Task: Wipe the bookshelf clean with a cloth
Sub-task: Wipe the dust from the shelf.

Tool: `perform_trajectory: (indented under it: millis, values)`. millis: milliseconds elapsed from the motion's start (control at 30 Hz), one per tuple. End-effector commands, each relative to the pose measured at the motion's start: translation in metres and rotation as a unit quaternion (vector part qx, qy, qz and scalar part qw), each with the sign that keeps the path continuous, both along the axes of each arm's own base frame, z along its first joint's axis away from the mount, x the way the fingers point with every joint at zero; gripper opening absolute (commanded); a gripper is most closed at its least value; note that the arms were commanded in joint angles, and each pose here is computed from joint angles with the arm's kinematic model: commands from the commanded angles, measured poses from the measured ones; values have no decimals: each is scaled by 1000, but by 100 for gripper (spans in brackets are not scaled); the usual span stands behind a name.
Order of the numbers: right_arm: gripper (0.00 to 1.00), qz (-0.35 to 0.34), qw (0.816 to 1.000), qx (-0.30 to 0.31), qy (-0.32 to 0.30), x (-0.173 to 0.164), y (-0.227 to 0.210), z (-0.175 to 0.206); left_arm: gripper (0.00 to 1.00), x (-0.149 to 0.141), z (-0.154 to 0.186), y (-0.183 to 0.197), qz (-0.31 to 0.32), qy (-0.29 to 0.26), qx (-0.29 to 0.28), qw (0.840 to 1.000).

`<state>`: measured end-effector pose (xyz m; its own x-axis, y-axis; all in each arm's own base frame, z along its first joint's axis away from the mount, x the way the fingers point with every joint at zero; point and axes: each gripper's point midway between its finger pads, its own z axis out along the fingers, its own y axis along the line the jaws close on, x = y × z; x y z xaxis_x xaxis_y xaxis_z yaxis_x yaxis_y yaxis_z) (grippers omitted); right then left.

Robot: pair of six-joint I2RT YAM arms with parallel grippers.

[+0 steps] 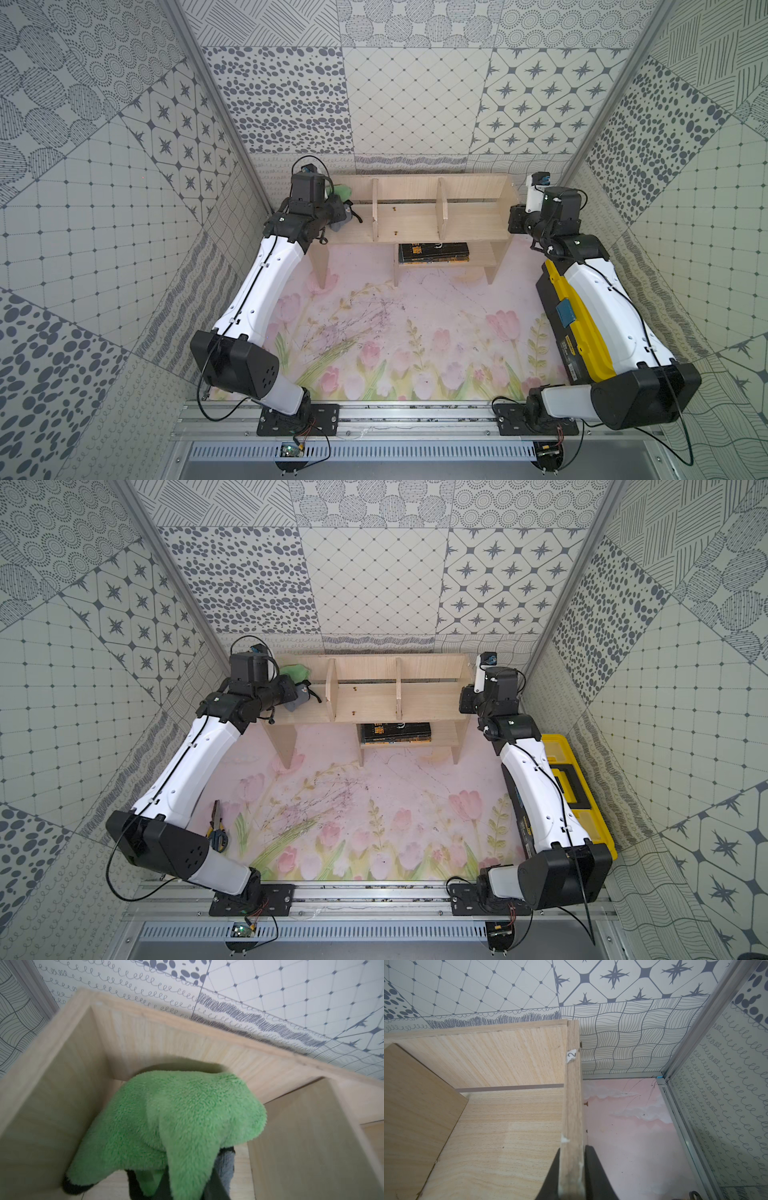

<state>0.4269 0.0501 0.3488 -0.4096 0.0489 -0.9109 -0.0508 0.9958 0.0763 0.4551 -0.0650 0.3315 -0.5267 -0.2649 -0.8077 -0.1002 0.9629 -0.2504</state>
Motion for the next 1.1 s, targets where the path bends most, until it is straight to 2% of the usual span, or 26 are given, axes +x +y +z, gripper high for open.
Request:
perform_trajectory:
  millis: [0, 167, 267, 433, 567, 833, 933, 1067]
  values:
    - [0, 67, 995, 73, 16, -5, 43, -7, 0, -22, -49, 4, -4, 59, 63, 996]
    - [0, 68, 995, 75, 15, -5, 43, -5, 0, -45, -86, 0, -3, 93, 36, 995]
    - [0, 72, 994, 79, 18, -4, 45, -7, 0, -46, -86, -18, -30, 84, -1, 996]
    - [0, 74, 994, 81, 22, -5, 47, -10, 0, -26, -51, -61, -86, 41, -66, 993]
    - [0, 65, 994, 81, 23, -9, 44, -12, 0, -6, -8, -80, -89, -2, -68, 994]
    - [0, 92, 990, 96, 38, -17, 57, -22, 0, 16, 70, -62, -53, -82, -18, 995]
    - [0, 100, 989, 103, 42, -18, 61, -23, 0, 24, 70, -32, -2, -66, 14, 998]
    - [0, 99, 989, 103, 45, -16, 61, -26, 0, 28, 48, 15, 58, -26, 9, 998]
